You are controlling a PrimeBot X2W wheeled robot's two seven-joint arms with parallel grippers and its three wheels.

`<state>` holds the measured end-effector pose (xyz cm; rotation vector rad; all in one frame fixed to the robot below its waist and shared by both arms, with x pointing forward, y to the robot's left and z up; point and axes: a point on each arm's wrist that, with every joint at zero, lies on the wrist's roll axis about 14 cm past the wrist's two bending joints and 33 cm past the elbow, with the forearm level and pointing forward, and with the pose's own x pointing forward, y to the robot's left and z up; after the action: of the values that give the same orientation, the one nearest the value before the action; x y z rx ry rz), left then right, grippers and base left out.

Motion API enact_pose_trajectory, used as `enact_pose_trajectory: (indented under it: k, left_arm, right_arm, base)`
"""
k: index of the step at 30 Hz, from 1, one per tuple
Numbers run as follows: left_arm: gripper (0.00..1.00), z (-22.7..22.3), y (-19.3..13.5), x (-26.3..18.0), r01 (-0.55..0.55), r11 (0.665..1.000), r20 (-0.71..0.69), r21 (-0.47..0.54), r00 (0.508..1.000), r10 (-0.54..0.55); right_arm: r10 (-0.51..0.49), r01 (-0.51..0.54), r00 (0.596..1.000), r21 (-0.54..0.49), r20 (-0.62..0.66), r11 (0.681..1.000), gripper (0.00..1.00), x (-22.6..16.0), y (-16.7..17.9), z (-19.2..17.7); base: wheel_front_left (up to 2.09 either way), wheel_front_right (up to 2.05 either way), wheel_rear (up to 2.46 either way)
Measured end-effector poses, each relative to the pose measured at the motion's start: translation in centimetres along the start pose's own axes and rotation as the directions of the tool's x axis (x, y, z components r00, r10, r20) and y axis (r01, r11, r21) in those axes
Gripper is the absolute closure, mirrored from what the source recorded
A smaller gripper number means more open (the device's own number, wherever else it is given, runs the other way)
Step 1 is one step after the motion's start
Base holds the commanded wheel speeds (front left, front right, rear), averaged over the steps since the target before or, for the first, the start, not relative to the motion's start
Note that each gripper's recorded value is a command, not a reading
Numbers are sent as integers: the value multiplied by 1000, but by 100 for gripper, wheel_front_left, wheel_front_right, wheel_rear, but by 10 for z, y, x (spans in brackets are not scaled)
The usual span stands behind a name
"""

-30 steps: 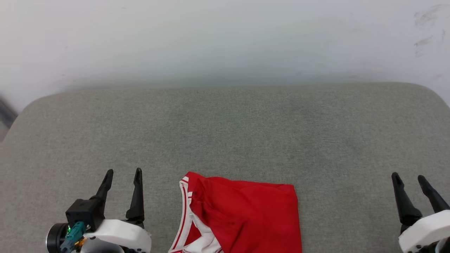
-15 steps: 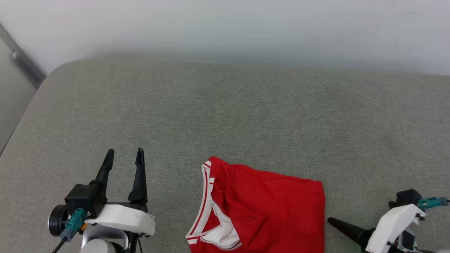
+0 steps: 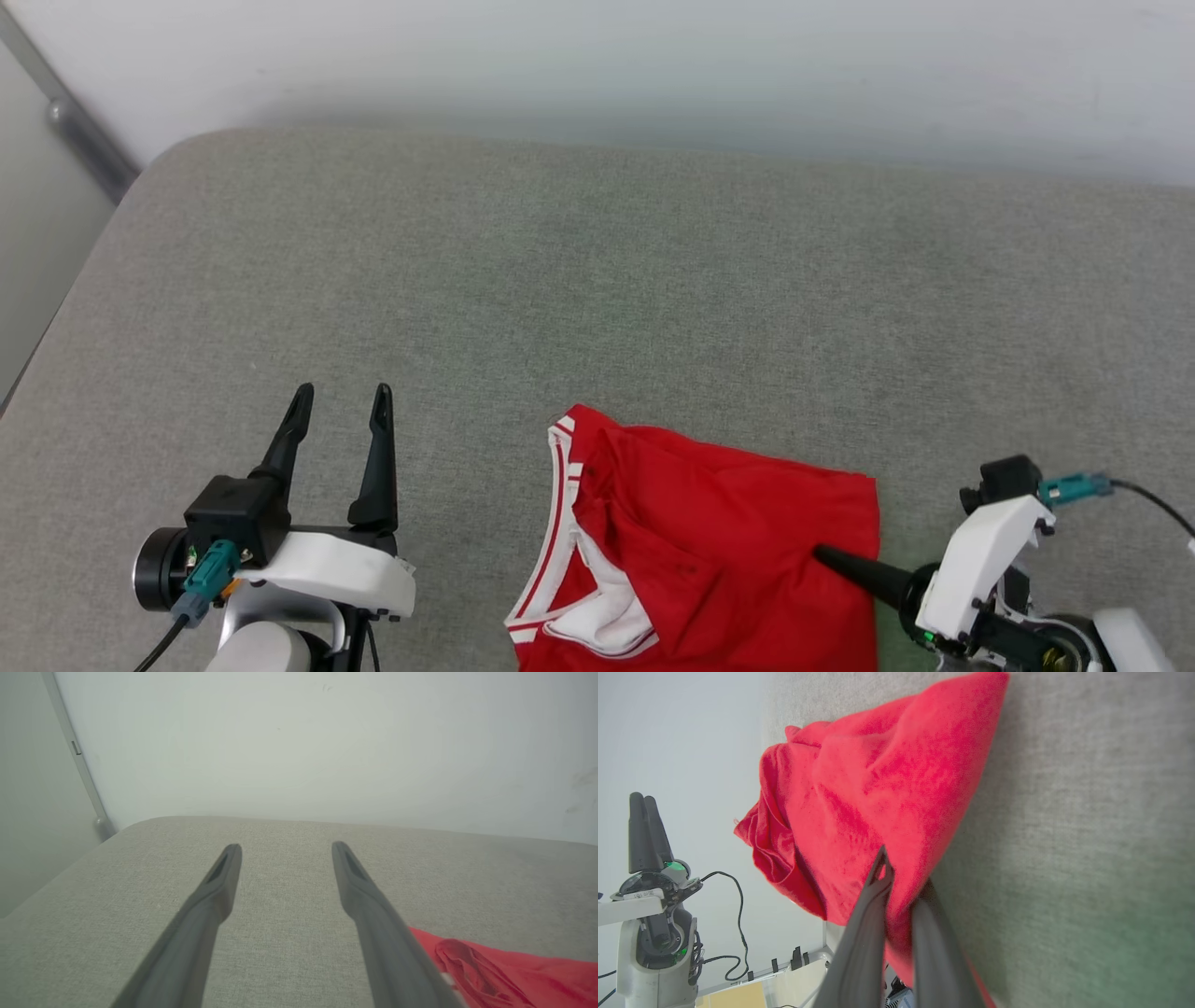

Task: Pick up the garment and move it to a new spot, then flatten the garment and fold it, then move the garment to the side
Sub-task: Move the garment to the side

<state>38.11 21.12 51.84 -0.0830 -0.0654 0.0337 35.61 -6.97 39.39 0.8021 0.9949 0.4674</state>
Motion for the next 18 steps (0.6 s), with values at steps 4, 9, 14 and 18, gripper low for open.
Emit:
enact_pose_trajectory:
  k: [4, 9, 14, 18]
  left_arm:
    - [0, 3, -4, 0, 9, 1000, 8, 7, 1000, -9]
    - [0, 5, -24, 3, 60, 998, 19, -5, 998, -60]
    - [0, 8, -54, 16, 138, 990, 37, -29, 990, -137]
    - [0, 5, -88, 28, 224, 973, 41, -58, 974, -222]
  right_arm:
    - [6, 0, 999, -129, 45, 992, 100, -10, 14, 17]
    - [-92, 123, 991, -411, 96, 903, 100, -37, 15, 39]
    - [-249, 326, 945, -583, 210, 744, 100, -80, -4, 75]
    - [-346, 464, 886, -598, 309, 653, 100, -118, -20, 98]
  base:
    - [0, 0, 0]
    - [0, 0, 0]
    - [0, 0, 0]
    - [0, 0, 0]
